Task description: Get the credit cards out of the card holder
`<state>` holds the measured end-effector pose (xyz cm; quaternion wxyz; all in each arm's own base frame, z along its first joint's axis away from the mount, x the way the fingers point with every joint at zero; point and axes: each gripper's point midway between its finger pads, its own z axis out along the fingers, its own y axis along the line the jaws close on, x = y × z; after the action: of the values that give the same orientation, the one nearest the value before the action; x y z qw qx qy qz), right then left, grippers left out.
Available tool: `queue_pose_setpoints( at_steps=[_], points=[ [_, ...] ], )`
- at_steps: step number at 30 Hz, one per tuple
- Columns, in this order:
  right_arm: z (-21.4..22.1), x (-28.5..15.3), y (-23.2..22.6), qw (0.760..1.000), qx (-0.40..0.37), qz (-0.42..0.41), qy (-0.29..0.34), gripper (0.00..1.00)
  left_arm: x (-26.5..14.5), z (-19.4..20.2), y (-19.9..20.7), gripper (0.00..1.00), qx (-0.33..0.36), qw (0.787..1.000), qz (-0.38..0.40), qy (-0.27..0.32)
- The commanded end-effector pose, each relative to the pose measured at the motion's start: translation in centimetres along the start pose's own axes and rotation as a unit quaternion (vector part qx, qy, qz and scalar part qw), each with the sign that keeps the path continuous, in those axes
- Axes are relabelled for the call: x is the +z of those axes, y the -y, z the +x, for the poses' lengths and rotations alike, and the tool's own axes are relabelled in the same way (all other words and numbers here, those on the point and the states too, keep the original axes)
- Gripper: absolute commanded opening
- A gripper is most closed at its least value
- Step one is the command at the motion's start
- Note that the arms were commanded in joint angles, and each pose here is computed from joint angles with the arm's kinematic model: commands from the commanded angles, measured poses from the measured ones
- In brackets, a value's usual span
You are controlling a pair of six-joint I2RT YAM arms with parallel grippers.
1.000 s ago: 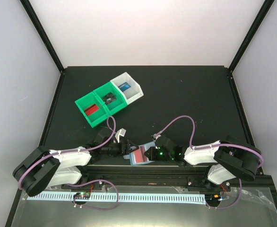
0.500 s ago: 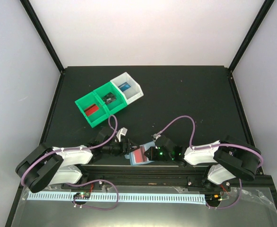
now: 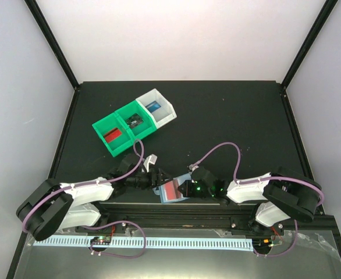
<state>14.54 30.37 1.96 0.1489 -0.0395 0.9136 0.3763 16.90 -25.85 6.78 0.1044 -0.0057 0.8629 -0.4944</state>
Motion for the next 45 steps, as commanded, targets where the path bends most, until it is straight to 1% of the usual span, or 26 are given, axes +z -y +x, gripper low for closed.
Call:
queue_pose_setpoints(
  at_steps=[1,6,10,20,25,27,31,38,41,45],
  points=[
    [-0.1,-0.2,0.8,1.0,0.001,0.015,0.013,0.06,-0.1,-0.6,0.8,0.73,0.02,1.0,-0.005,0.005],
    [-0.2,-0.2,0.7,1.0,0.0,0.015,0.013,0.05,0.2,-0.4,0.3,0.77,0.022,1.0,-0.013,0.001],
    [-0.1,0.1,0.8,1.0,0.002,0.014,0.01,0.05,0.4,-0.3,0.1,0.79,0.022,1.0,-0.011,-0.004],
    [0.0,0.3,0.8,1.0,0.002,0.012,0.009,0.05,0.9,-0.4,-0.2,0.79,0.021,1.0,-0.012,-0.007],
    [0.2,0.6,0.7,1.0,0.003,0.008,0.004,0.06,0.9,-0.6,0.6,0.77,0.025,1.0,0.001,-0.009],
    [0.1,0.7,0.4,1.0,0.003,0.004,0.002,0.06,0.8,-0.6,1.0,0.74,0.026,1.0,0.008,-0.01],
    [-0.5,0.7,-0.7,1.0,-0.001,-0.006,0.007,0.07,0.4,-0.8,1.8,0.63,0.035,0.999,0.015,-0.003],
    [-1.8,0.9,-2.3,0.999,-0.003,-0.022,0.024,0.07,0.5,-1.4,1.0,0.43,0.034,0.999,-0.015,0.003],
    [-2.0,1.1,-2.4,0.999,-0.002,-0.022,0.028,0.08,0.7,-1.8,0.9,0.33,0.036,0.999,-0.029,0.004],
    [-2.3,1.4,-3.1,0.999,-0.014,-0.026,0.027,0.11,0.8,-2.5,0.6,0.14,0.041,0.998,-0.057,0.008]
  ],
)
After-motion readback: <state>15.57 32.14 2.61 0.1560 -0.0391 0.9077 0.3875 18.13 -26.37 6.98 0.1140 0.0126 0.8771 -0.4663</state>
